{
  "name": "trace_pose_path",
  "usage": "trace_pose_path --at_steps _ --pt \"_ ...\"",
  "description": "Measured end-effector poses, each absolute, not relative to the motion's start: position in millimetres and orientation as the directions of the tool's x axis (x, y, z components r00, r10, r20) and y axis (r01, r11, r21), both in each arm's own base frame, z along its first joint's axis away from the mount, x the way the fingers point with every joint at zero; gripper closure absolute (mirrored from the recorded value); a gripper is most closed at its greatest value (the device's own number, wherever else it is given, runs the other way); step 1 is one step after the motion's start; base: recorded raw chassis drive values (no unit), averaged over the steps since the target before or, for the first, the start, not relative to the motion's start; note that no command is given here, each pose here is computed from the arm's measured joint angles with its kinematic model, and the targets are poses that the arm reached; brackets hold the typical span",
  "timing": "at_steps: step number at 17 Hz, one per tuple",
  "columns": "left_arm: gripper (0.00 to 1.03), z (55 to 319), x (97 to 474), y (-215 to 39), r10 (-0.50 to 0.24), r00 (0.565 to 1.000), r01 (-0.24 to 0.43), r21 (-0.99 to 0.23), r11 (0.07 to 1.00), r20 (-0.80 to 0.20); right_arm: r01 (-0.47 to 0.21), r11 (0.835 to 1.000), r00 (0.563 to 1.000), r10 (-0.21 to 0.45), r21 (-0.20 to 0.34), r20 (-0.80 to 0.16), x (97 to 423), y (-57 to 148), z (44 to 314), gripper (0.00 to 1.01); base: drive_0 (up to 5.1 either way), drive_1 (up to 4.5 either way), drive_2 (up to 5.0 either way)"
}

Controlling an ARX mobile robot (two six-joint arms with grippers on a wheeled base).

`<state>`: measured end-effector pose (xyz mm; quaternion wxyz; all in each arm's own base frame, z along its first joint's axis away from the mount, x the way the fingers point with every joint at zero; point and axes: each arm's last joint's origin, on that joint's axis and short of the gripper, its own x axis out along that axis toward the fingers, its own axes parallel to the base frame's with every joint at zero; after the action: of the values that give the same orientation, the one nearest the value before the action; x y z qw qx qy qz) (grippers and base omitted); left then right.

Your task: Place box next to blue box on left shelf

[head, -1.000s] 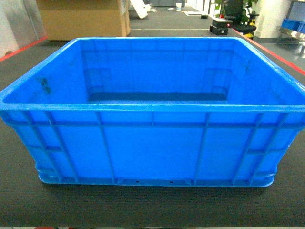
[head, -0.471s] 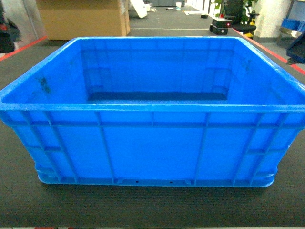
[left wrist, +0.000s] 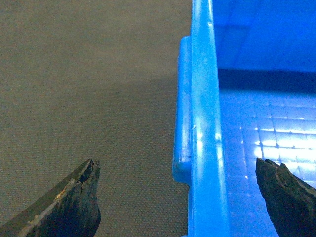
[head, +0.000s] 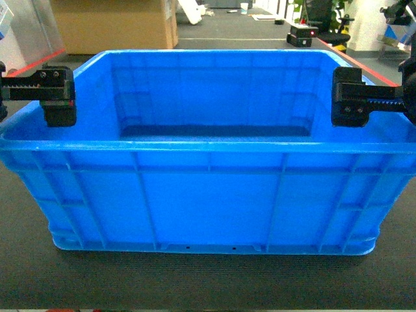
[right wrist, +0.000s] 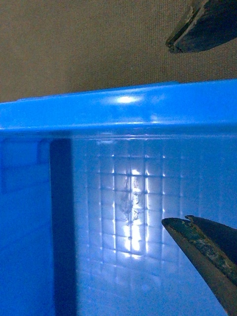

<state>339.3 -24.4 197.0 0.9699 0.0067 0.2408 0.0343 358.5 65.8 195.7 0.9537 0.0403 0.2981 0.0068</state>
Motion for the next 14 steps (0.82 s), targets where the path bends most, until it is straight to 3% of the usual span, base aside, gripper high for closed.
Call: trace_pose_path --at_steps 6,7,9,12,14 --pt "0.05 189.6 341.6 -25.2 0.052 0.872 -0.037 0.04 0.999 -0.486 0.021 0.997 0.824 0.021 0.068 -0.566 360.7 67.5 191.5 0.05 0.0 0.0 0.0" --pt "0.08 189.7 341.6 -25.3 0.052 0.873 -0.035 0.045 0.998 -0.485 0.014 0.998 0.824 0.023 0.06 -0.566 361.5 67.9 191.7 0.19 0.0 0.0 0.0" --pt "0.35 189.7 341.6 -25.3 0.052 0.868 -0.034 0.046 0.998 -0.493 0.015 0.999 0.823 0.017 0.052 -0.567 362.9 68.0 192.5 0.47 0.0 0.0 0.0" --pt "0.63 190.5 342.1 -25.3 0.053 0.862 -0.034 0.048 0.998 -0.504 0.03 0.999 0.822 -0.002 0.04 -0.569 363.2 66.9 192.9 0.73 0.0 0.0 0.0" --pt "0.82 190.7 342.1 -26.9 0.052 0.863 -0.033 0.047 0.998 -0.503 0.036 0.998 0.823 -0.005 0.043 -0.568 363.4 66.2 193.1 0.81 0.0 0.0 0.0"
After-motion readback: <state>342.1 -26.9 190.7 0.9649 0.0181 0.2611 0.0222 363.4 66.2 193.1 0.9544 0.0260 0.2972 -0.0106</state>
